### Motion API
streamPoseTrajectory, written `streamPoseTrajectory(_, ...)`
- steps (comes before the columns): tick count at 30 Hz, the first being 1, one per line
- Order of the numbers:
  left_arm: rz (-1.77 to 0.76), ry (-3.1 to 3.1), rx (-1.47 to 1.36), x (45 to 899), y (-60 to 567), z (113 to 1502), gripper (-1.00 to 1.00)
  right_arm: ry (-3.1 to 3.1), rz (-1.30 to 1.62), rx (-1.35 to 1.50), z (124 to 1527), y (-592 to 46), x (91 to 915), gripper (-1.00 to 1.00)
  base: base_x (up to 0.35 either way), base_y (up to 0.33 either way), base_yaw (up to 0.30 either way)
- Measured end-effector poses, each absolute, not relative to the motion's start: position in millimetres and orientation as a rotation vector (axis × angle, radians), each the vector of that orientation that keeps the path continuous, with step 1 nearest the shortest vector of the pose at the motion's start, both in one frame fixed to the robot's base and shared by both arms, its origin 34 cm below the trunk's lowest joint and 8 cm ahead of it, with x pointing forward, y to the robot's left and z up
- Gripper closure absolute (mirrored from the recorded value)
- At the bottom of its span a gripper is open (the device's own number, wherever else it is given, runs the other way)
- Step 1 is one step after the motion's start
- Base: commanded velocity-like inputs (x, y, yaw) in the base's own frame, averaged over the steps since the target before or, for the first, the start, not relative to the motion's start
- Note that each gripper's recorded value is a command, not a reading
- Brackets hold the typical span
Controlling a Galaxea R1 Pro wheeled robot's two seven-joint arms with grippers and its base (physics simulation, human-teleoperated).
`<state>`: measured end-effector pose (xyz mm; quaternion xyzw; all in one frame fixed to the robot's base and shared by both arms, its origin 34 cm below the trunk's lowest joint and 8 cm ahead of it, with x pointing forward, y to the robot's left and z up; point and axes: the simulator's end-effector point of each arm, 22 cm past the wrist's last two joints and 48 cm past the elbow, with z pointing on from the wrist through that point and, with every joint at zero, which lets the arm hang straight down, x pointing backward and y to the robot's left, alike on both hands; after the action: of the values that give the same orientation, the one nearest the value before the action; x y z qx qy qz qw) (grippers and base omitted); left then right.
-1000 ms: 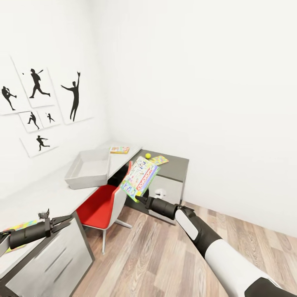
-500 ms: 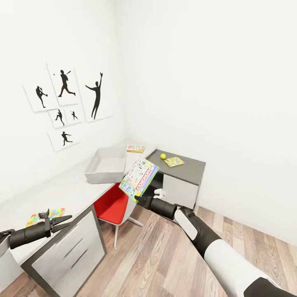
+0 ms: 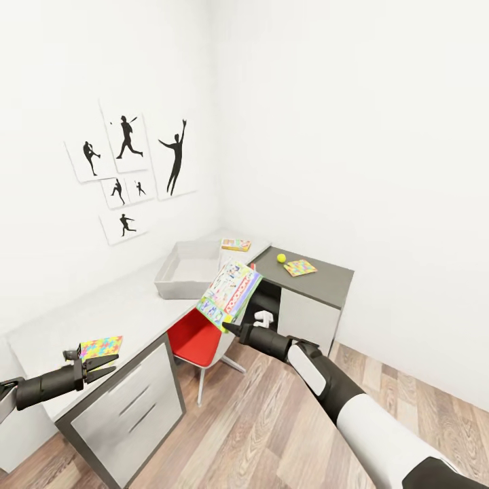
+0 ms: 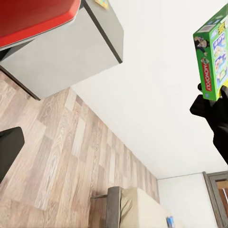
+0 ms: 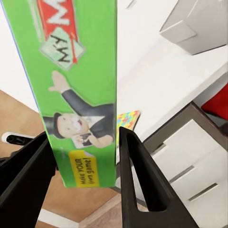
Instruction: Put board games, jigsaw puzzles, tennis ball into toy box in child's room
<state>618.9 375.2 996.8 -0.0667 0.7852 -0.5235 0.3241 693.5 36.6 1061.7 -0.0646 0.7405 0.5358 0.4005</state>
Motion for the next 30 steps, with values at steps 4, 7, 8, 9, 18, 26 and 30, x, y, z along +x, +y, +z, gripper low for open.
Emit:
streamPoseTrajectory(4, -1.373, 2.061, -0.175, 618.9, 375.0, 996.5, -1.0, 1.873, 1.353, -0.163, 1061.3, 35.2, 694.0, 1.0, 0.0, 0.0, 0.029)
streamPoseTrajectory(7, -1.373, 2.061, -0.175, 618.9, 374.6, 996.3, -1.0, 1.874, 1.352, -0.163, 1061.0, 34.9, 694.0, 1.0, 0.0, 0.0, 0.178)
streamPoseTrajectory(8, -1.373, 2.061, -0.175, 618.9, 374.6, 996.2, -1.0, 1.874, 1.353, -0.163, 1061.0, 35.3, 693.8, 1.0, 0.0, 0.0, 0.231)
streamPoseTrajectory(9, -1.373, 2.061, -0.175, 618.9, 374.6, 996.2, -1.0, 1.874, 1.353, -0.163, 1061.0, 35.6, 693.7, 1.0, 0.0, 0.0, 0.249)
streamPoseTrajectory(18, -1.377, 2.062, -0.177, 619.2, 373.0, 994.5, -1.0, 1.877, 1.356, -0.163, 1059.4, 36.8, 693.4, 1.0, 0.0, 0.0, 0.274)
streamPoseTrajectory(26, -1.378, 2.065, -0.178, 619.0, 371.8, 993.0, -1.0, 1.878, 1.357, -0.161, 1058.5, 35.8, 693.5, 1.0, 0.087, -0.056, 0.116)
streamPoseTrajectory(30, -1.378, 2.064, -0.178, 619.0, 372.5, 993.5, -1.0, 1.877, 1.356, -0.161, 1058.7, 35.3, 693.8, 1.0, 0.134, -0.025, 0.002)
